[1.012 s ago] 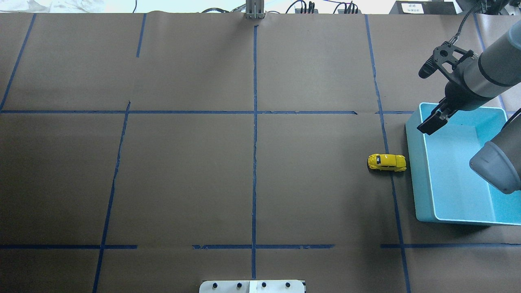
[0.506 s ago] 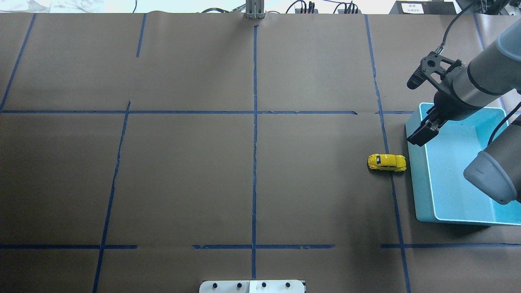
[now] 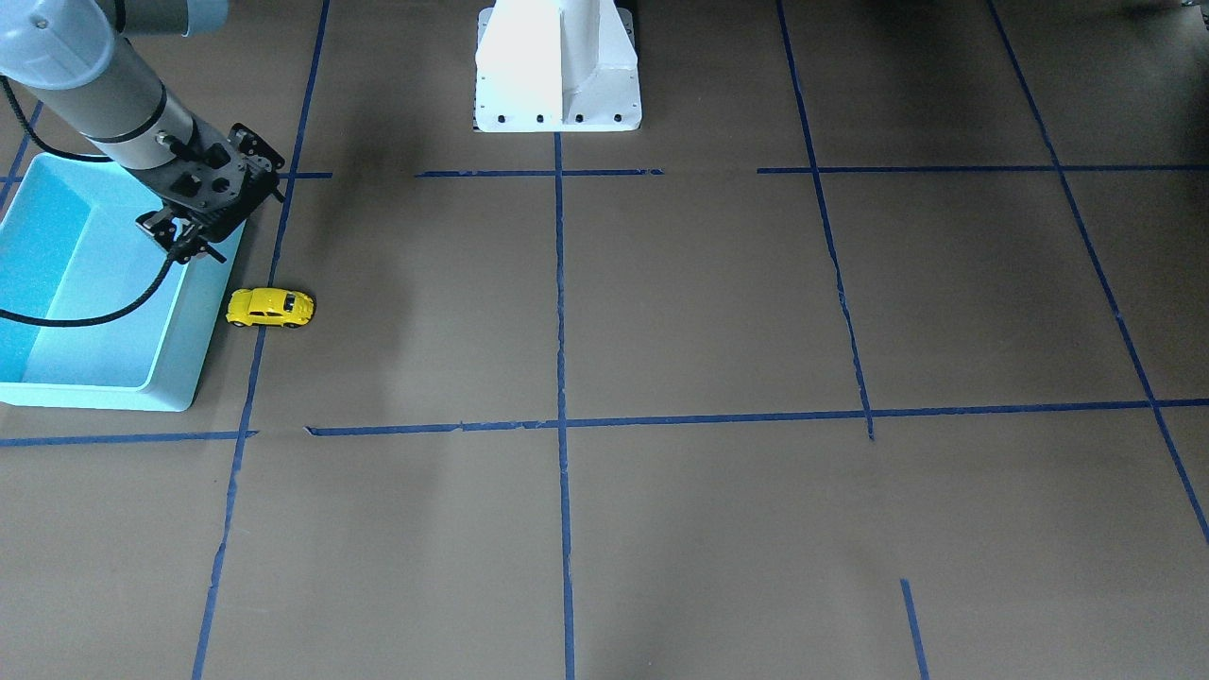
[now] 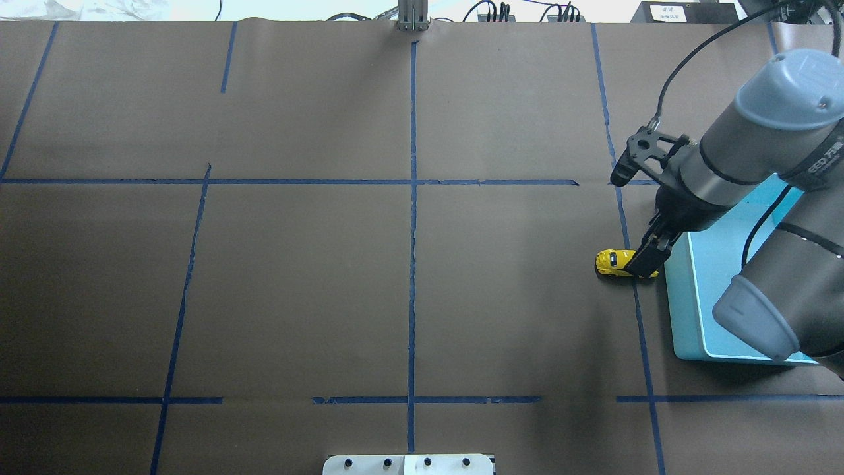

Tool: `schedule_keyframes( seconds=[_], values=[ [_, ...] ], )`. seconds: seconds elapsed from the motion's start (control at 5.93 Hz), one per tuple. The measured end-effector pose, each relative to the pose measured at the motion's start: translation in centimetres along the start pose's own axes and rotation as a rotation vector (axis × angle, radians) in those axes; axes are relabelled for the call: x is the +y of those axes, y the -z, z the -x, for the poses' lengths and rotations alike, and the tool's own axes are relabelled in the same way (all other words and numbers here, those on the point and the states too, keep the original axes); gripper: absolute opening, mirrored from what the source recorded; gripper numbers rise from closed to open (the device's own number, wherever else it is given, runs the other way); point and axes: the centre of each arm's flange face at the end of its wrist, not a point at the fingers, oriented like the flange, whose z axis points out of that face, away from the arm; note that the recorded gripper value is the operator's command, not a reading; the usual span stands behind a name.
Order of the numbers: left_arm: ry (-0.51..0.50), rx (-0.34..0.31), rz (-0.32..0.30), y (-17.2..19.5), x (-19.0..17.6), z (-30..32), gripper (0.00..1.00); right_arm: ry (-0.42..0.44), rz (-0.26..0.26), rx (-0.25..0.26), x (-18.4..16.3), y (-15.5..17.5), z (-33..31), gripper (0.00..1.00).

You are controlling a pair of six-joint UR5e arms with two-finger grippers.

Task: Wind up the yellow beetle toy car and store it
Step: 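Lower the right gripper around the yellow car and close it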

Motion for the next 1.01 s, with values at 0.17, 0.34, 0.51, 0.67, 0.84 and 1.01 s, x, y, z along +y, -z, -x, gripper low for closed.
schedule_keyframes(
  seconds=[0.17,0.34,0.51,0.67,0.84,1.01],
  values=[
    [-0.006,0.0,-0.005,0.2,0.0,-0.2,1.0,0.141,0.028,0.004,-0.3,-1.5,1.1,1.0],
    [-0.02,0.0,-0.017,0.5,-0.1,-0.5,1.0,0.244,0.055,0.03,-0.2,-2.6,1.0,1.0],
    [-0.056,0.001,-0.035,0.9,-0.3,-0.8,1.0,0.317,0.096,0.067,0.2,-4.0,0.0,1.0],
    [-0.091,0.003,-0.045,1.0,-0.4,-1.0,1.0,0.384,0.147,0.102,0.4,-5.8,-0.8,1.0],
    [-0.104,0.005,-0.048,1.2,-0.5,-1.1,1.0,0.429,0.195,0.129,0.5,-7.7,-1.0,1.0],
    [-0.107,0.007,-0.05,1.3,-0.5,-1.3,1.0,0.455,0.235,0.159,0.6,-9.1,-1.1,1.0]
  ],
)
